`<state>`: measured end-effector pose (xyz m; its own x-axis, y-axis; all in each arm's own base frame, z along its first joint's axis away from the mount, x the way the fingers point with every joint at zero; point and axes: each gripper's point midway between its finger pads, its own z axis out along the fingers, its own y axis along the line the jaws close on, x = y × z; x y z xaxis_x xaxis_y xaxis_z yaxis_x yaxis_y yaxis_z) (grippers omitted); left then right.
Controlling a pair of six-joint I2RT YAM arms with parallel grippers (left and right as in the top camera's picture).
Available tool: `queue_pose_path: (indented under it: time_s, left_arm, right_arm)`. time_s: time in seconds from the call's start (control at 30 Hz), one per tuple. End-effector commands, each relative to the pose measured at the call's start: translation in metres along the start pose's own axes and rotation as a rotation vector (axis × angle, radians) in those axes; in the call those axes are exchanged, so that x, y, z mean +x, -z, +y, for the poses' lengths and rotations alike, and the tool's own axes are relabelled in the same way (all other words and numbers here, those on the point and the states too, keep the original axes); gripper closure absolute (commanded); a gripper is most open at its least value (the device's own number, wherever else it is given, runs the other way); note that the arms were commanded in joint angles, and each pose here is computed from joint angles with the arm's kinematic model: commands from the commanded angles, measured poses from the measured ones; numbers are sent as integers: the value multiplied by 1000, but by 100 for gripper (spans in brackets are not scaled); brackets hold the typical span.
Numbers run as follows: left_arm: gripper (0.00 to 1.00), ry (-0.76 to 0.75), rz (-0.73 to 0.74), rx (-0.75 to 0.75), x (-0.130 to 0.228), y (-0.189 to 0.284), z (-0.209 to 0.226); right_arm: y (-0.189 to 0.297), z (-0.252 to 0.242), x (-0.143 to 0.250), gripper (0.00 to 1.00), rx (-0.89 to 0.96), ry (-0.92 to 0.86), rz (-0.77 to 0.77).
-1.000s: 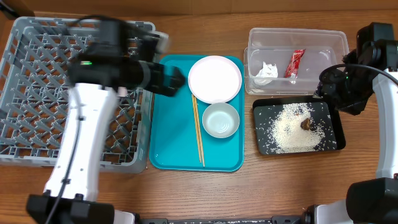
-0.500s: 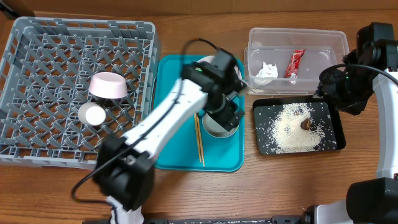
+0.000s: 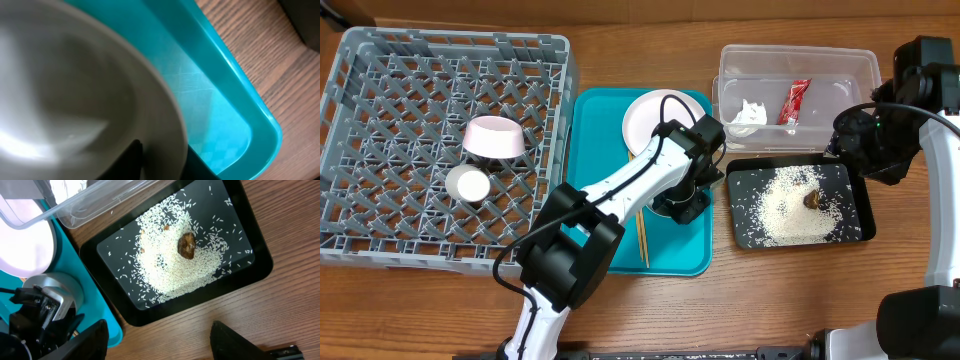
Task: Sort waste into correct bins and load items into the dishwasher
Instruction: 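Grasp the small white bowl on the teal tray with the left gripper, then carry the white bowl over the dish rack with the left gripper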
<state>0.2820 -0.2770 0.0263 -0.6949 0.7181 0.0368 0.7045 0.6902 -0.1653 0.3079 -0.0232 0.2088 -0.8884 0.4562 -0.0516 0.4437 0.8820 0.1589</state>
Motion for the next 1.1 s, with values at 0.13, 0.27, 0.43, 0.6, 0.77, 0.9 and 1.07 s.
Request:
queue_pose_path:
  time_s: [0.13,0.27,0.43,0.6,0.77,0.9,1.07]
  left_arm:
    - [96,24,-28,-18,-5,12,3]
    - [96,64,-147,-27,-19,59,7]
    - [96,154,-446,-64,-27,172,42]
    - [96,298,-744,-30,0,269,110]
    - [96,320,-915,180,21,303,156]
    - [96,342,-1002,332,34,307,194]
    - [96,344,-1083,519,41,295,232]
  right_arm:
    - [16,1,-4,33,-9,8,-60]
    - [16,1,-3,33,-8,8,-57]
    - [15,0,-1,33,-4,6,-47]
    - [15,0,-1,33,-5,6,-47]
    - [15,0,-1,34,-5,6,-47]
    - [15,0,-1,33,-5,6,-47]
    - [15,0,-1,33,-5,6,-47]
